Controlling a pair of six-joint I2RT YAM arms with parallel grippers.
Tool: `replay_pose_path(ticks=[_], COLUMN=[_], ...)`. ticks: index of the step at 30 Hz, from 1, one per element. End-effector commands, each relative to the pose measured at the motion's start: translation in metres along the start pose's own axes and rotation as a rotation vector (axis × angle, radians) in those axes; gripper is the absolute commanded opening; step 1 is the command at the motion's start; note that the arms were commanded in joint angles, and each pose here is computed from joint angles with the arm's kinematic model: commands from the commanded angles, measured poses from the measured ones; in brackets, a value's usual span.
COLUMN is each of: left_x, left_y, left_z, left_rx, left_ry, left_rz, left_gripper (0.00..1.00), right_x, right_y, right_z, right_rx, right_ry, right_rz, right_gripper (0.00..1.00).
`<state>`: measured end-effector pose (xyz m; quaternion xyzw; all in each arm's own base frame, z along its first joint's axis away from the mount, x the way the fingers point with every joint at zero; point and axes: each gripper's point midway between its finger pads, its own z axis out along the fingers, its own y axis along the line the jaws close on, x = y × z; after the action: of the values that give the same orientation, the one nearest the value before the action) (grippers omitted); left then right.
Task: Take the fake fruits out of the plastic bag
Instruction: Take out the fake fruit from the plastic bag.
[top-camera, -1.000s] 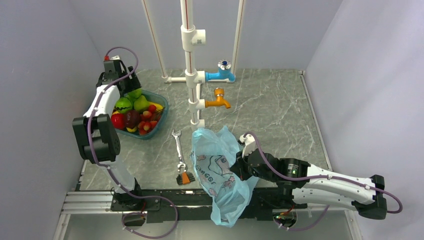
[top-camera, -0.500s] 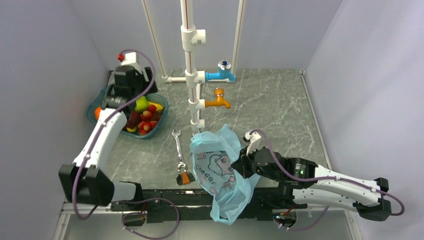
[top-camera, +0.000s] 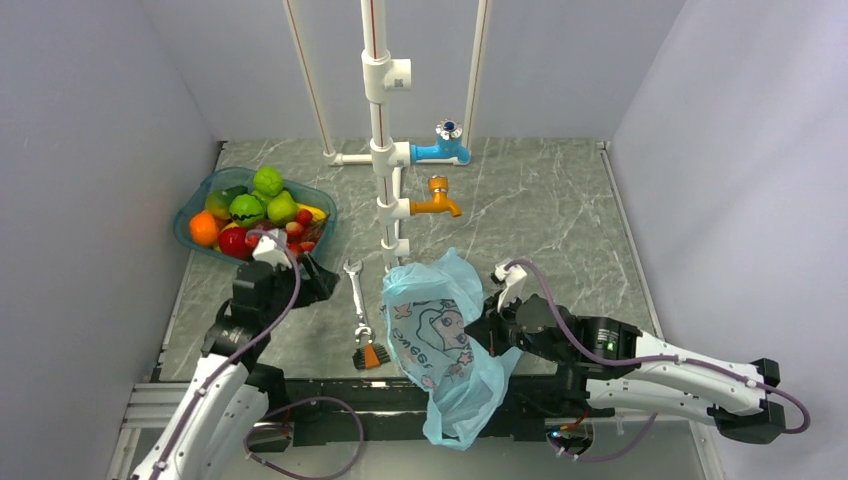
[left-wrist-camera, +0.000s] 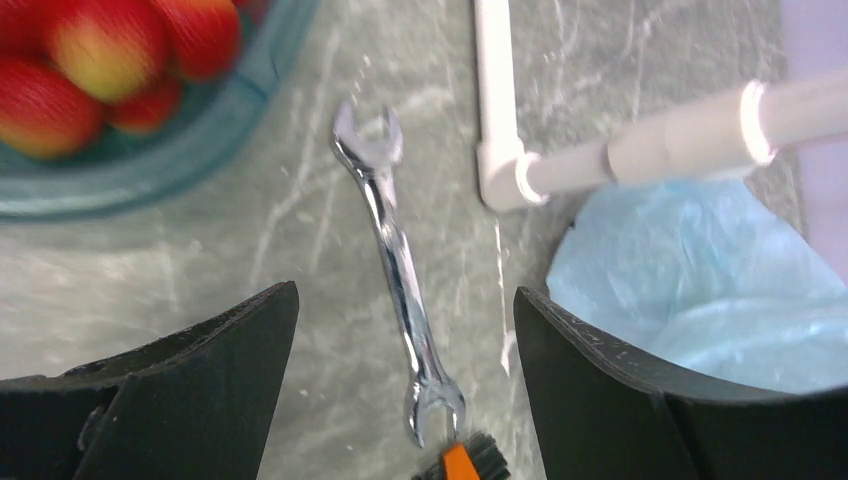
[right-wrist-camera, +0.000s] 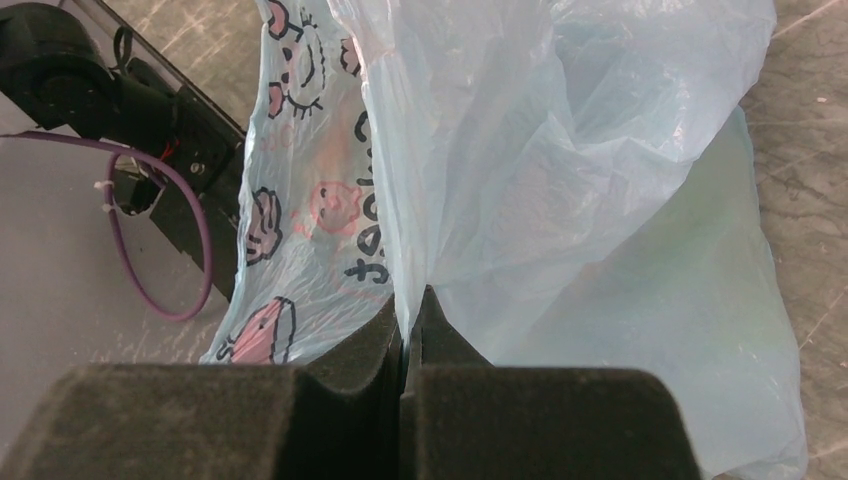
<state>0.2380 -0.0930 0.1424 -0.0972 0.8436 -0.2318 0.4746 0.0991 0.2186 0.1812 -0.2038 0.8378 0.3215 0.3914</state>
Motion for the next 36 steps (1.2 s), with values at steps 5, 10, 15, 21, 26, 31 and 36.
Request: replay_pose_path(ticks=[5, 10, 15, 21, 26, 31, 36], left_x=[0.065, 0.1, 0.11, 0.114, 0.108, 0.102, 0.117], left_y=[-0.064, -0.095, -0.125, -0.164, -0.206, -0.249, -0.275], left_z=[-0.008, -0.013, -0.033, -0.067, -0.107, -0.131, -0.111], left_rx=[0.386, 0.348, 0.334, 0.533, 0.801, 0.952, 0.901], left_ry=[0.103, 0.225, 0.193, 0.185, 0.196, 0.202, 0.225], left_rz=[-0.223, -0.073, -0.002, -0.035, 0.029, 0.153, 0.284], left_gripper=[0.79, 0.78, 0.79, 0.79, 0.78, 0.77, 0.76], right_x=[-0.012, -0.011, -0.012, -0.01, -0.013, -0.016, -0.035], right_y=[0.005, 0.002, 0.0, -0.002, 0.0, 0.009, 0.028], right_z=[0.0, -0.003, -0.007, -0.009, -0.008, -0.007, -0.012], right_rx=[-0.013, -0.003, 0.002, 0.001, -0.006, -0.038, -0.098], right_ry=[-0.043, -0.04, -0.047, -0.047, -0.051, -0.05, -0.081], right_rz=[-0.007, -0.005, 0.008, 0.013, 0.003, 0.002, 0.008], right_gripper=[0.0, 0.0, 0.0, 0.0, 0.0, 0.0, 0.0])
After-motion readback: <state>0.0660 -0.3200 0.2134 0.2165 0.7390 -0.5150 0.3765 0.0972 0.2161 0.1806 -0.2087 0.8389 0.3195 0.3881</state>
